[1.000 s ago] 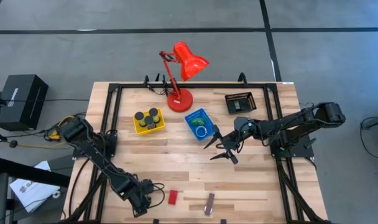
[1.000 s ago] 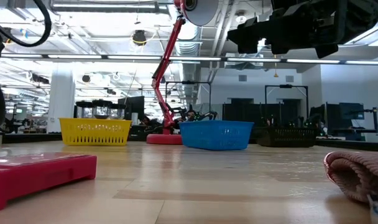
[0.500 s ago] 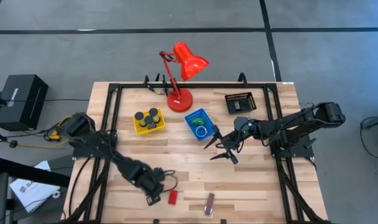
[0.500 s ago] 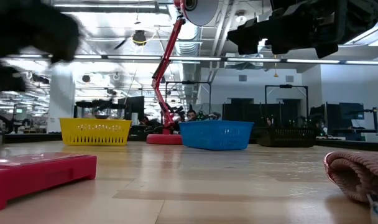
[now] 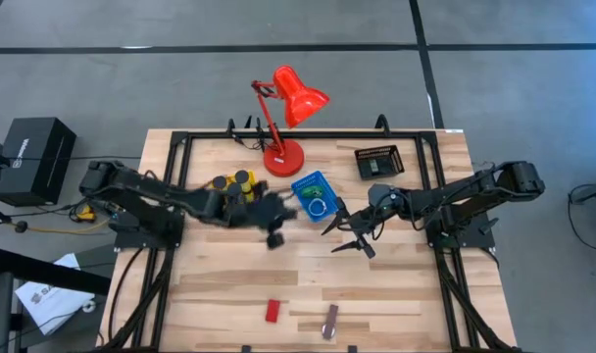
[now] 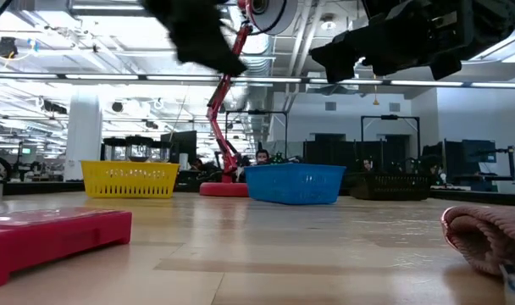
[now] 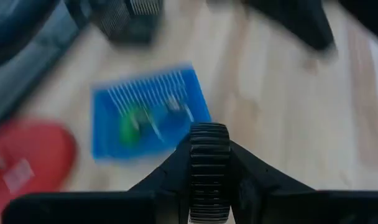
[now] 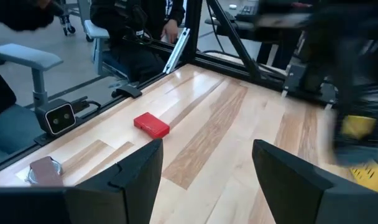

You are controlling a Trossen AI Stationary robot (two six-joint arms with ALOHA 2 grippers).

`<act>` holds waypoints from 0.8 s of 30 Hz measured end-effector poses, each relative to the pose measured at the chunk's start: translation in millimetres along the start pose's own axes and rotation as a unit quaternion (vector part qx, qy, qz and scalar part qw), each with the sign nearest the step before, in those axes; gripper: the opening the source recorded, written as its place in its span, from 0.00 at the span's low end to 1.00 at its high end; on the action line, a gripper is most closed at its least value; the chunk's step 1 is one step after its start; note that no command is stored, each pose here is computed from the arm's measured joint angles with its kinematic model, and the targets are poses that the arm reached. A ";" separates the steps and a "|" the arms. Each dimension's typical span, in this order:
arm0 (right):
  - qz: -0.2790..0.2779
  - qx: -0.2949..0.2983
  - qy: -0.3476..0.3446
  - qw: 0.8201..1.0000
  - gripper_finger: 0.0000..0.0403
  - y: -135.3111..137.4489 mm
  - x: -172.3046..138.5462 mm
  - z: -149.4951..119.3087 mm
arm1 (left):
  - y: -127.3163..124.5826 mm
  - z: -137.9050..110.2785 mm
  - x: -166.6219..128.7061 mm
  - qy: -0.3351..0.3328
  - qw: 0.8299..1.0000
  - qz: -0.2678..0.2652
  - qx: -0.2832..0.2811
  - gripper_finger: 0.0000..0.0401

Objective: Pick & Place Office items
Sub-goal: Put the black wristwatch into the blue bin

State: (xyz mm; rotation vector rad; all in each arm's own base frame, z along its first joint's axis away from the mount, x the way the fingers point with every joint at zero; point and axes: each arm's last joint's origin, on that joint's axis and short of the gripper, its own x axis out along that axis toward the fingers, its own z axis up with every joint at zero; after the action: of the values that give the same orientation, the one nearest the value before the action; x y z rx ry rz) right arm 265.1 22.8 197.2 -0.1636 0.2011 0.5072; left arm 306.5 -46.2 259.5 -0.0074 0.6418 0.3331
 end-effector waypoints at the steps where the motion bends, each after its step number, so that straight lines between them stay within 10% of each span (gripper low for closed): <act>1: 0.000 0.003 0.000 1.000 0.59 0.0 0.0 -0.1 | 7.5 6.8 4.1 -0.023 1.000 0.006 0.008 0.18; 7: 0.003 0.013 0.012 1.000 0.59 0.6 -0.1 -2.5 | 45.5 27.3 48.3 -0.103 0.994 0.002 0.032 0.17; 13: 0.005 0.018 0.023 1.000 0.59 1.2 -0.2 -4.8 | 78.4 -0.8 112.8 -0.043 0.998 0.041 0.011 0.18; 24: 0.006 0.017 0.030 0.999 0.59 1.3 -0.3 -6.2 | 77.1 -31.6 158.1 -0.011 1.000 -0.003 -0.027 0.25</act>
State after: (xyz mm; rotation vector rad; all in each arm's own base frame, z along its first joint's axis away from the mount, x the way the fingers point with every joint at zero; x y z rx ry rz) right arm 263.2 22.5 191.2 -0.1448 0.2691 0.5112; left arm 382.8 71.1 148.5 -0.0575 0.6098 0.3444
